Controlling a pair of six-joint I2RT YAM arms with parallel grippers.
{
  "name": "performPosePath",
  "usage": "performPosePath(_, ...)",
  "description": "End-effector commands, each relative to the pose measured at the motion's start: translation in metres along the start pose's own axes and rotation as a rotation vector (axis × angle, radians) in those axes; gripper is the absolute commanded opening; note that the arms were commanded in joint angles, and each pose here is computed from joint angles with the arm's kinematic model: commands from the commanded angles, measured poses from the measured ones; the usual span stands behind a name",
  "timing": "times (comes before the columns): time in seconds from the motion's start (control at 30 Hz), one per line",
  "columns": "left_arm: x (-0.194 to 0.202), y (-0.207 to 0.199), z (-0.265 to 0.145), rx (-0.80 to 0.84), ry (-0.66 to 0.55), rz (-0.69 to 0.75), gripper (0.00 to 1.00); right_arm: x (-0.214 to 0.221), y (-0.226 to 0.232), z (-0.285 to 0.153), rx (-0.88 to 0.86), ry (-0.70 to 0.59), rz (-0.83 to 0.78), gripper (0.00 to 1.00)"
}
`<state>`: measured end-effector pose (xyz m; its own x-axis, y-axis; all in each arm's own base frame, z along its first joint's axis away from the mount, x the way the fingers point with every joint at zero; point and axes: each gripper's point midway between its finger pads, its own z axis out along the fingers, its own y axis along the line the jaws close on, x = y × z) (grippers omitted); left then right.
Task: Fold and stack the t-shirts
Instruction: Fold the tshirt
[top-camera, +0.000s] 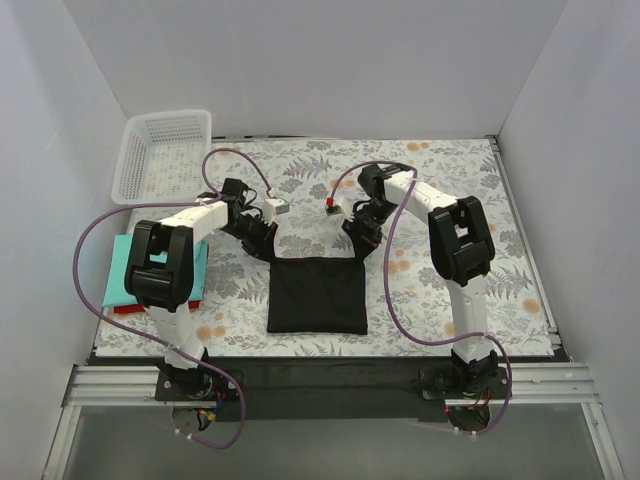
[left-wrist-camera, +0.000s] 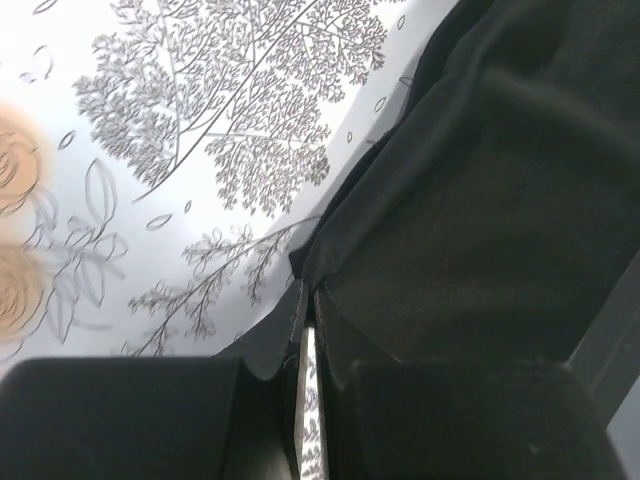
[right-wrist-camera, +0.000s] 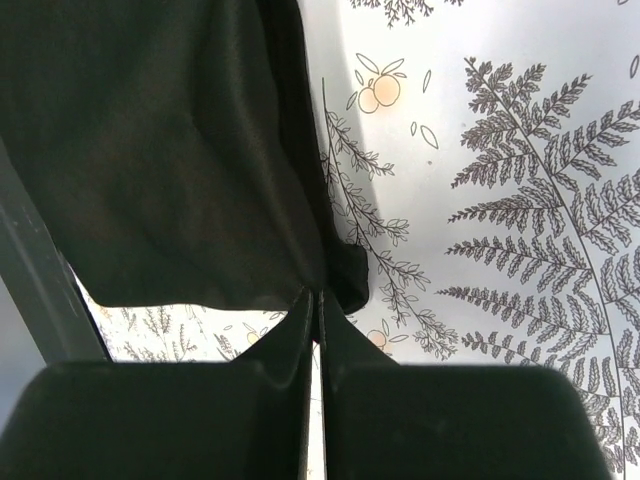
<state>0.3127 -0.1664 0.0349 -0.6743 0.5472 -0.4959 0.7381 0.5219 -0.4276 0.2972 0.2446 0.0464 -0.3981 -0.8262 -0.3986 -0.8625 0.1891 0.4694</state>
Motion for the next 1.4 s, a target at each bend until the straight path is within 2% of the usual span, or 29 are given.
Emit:
performPosePath(0.0, -0.023, -0.004, -0.034, -0.060, -0.074, 0.063, 0.00, -0.019, 0.015, -0.026, 0.041, -0.043, -0.047, 0.01)
performPosePath(0.27, -0.013, 0.024, -0.031, -0.165, -0.051, 0.070, 0.00, -0.014, 0.000, -0.022, 0.081, -0.004, -0.021, 0.01)
performPosePath(0.5, -0.002, 0.073, -0.007, -0.272, -0.009, 0.001, 0.00, -0.019, -0.052, -0.012, 0.167, -0.017, 0.096, 0.01)
performPosePath(0.77, -0.020, 0.097, 0.004, -0.298, -0.046, -0.057, 0.00, -0.024, -0.113, -0.023, 0.334, -0.027, 0.136, 0.01)
performPosePath(0.93, -0.038, 0.108, 0.005, -0.304, -0.075, -0.101, 0.00, -0.049, -0.133, -0.048, 0.405, -0.121, 0.156, 0.01)
performPosePath(0.97, -0.043, 0.105, 0.001, -0.301, -0.088, -0.099, 0.09, -0.052, -0.134, -0.054, 0.415, -0.138, 0.157, 0.04)
performPosePath(1.03, -0.051, 0.098, -0.007, -0.291, -0.118, -0.106, 0.21, -0.062, -0.130, -0.072, 0.439, -0.189, 0.157, 0.24)
performPosePath(1.07, -0.059, 0.092, -0.018, -0.298, -0.149, -0.098, 0.32, -0.067, -0.125, -0.080, 0.429, -0.221, 0.157, 0.34)
performPosePath(1.1, -0.065, 0.090, -0.026, -0.307, -0.174, -0.097, 0.36, -0.072, -0.119, -0.088, 0.417, -0.251, 0.157, 0.46)
performPosePath(1.17, -0.076, 0.085, -0.045, -0.310, -0.242, -0.130, 0.45, -0.088, -0.092, -0.108, 0.376, -0.336, 0.147, 0.58)
performPosePath(1.2, -0.088, 0.074, -0.063, -0.309, -0.291, -0.119, 0.62, -0.092, -0.083, -0.116, 0.366, -0.363, 0.142, 0.67)
performPosePath(1.23, -0.094, 0.064, -0.070, -0.291, -0.318, -0.119, 0.69, -0.100, -0.065, -0.132, 0.365, -0.402, 0.118, 0.73)
performPosePath(1.27, -0.100, 0.042, -0.077, -0.213, -0.348, -0.103, 0.69, -0.102, -0.052, -0.130, 0.320, -0.427, 0.131, 0.75)
performPosePath(1.3, -0.101, 0.022, -0.079, -0.152, -0.367, -0.102, 0.80, -0.102, -0.041, -0.131, 0.291, -0.445, 0.148, 0.90)
performPosePath(1.33, -0.109, -0.003, -0.093, -0.121, -0.411, -0.074, 0.80, -0.106, -0.022, -0.139, 0.267, -0.477, 0.143, 0.98)
performPosePath(1.37, -0.110, -0.029, -0.095, -0.020, -0.434, -0.068, 0.80, -0.111, -0.002, -0.137, 0.178, -0.513, 0.164, 0.98)
